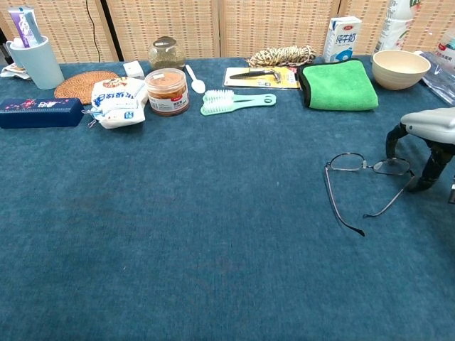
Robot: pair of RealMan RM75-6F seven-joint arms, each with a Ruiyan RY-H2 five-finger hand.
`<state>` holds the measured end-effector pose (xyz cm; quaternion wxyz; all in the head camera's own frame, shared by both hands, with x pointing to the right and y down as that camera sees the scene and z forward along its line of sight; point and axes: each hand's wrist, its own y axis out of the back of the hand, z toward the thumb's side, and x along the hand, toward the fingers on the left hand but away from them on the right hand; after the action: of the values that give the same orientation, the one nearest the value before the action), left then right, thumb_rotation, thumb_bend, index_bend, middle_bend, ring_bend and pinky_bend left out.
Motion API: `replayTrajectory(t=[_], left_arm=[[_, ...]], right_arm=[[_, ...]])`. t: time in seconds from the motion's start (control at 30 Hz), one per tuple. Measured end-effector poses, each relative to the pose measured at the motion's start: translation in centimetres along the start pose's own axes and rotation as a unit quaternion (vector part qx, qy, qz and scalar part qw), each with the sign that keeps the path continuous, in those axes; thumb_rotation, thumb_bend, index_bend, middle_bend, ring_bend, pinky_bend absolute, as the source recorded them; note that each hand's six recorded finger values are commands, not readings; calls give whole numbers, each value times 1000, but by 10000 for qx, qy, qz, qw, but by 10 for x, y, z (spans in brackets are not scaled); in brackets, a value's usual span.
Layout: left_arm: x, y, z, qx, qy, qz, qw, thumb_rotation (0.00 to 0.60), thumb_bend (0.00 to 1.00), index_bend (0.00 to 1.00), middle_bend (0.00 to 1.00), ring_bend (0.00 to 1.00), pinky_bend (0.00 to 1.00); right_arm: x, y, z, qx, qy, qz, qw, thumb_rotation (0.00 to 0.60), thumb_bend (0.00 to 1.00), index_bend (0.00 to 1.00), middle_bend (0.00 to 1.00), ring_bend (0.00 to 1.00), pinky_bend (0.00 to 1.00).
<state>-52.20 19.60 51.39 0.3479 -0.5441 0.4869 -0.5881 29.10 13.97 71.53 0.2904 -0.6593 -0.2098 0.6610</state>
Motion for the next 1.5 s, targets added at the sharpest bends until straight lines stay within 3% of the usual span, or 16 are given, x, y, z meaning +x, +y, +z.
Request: replayTrajectory(t=[0.4,0.8,1.07,1.5], left_arm=[[3,-1,2,23,-13,-3,10000,592,377,201,110,63,15],[3,2,0,50,5,22,10000,591,377,201,109,62,15],[2,4,0,58,10,39,10000,591,377,201,109,59,15],[0,4,0,72,26,43,10000,593,377,201,99,40,3]], right_arm=[[8,4,15,93,181,-9,9998,600,34,469,120,44,0],[2,4,30,3,265,-71,9996,600,39,484,128,47,0],[1,5,35,-102,274,-121,9995,600,156,545,151,49,0],[-8,8,35,-291,137,-175,9993,600,259,605,192,89,0]])
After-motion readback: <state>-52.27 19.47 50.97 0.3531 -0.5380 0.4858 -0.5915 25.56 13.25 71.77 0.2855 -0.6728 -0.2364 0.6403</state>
